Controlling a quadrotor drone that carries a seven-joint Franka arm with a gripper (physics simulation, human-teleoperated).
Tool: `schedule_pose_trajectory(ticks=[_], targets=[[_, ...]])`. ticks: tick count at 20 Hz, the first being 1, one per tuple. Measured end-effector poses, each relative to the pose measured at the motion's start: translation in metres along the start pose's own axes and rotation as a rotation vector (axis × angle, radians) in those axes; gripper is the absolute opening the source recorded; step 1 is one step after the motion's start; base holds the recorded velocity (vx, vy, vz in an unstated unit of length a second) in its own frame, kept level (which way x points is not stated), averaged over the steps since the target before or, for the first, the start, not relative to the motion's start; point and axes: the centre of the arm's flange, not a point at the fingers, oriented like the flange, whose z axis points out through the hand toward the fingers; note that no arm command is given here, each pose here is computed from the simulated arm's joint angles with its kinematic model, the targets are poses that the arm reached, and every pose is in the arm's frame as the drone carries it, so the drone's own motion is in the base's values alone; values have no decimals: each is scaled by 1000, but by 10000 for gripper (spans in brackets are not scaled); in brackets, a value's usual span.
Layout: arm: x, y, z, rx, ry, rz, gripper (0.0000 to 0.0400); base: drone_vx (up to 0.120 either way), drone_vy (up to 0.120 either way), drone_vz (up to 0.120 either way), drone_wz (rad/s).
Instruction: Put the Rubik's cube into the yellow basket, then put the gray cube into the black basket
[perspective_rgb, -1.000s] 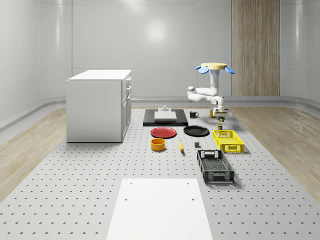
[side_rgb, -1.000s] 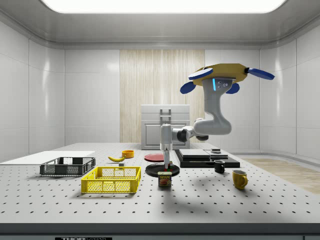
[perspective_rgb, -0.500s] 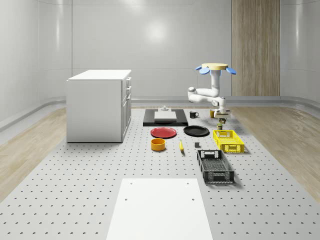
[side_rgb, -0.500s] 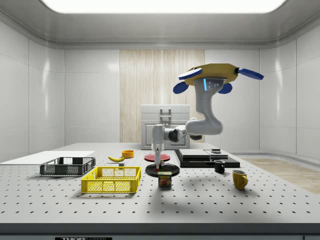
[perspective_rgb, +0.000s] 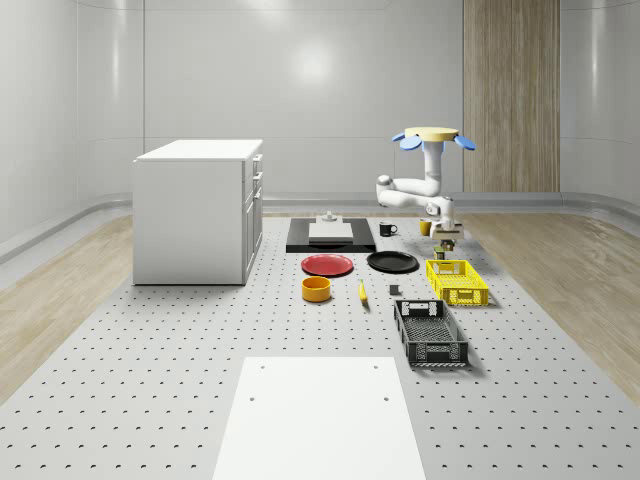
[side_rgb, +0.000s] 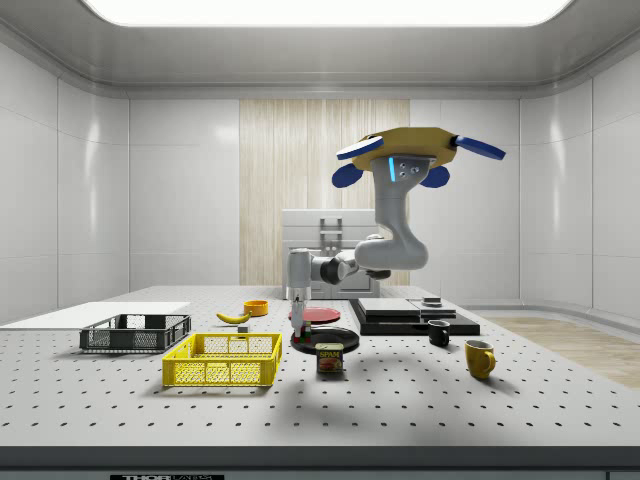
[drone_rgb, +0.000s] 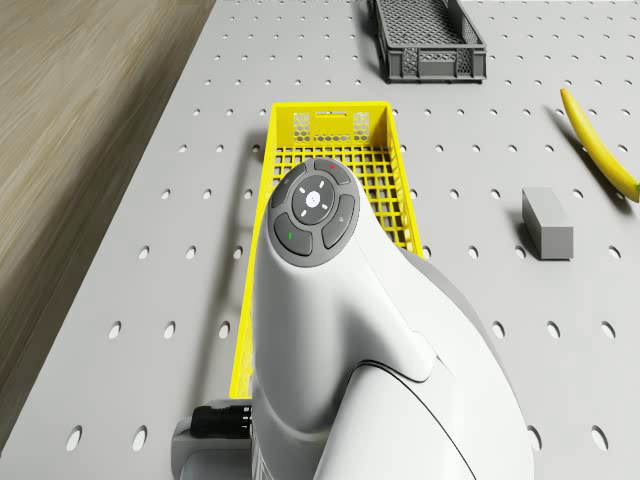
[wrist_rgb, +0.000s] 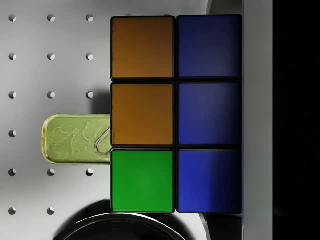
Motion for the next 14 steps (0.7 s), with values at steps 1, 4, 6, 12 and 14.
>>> schedule_pose_trajectory(ticks=[1, 4, 6, 12, 14], targets=[[0, 0, 0, 0, 0, 0, 325, 120, -120, 0, 0], [0, 0, 0, 0, 0, 0, 325, 120, 0, 0, 0], [0, 0, 0, 0, 0, 0, 325, 120, 0, 0, 0], [0, 0, 0, 0, 0, 0, 325, 120, 0, 0, 0], [0, 0, 0, 0, 0, 0, 325, 120, 0, 0, 0]])
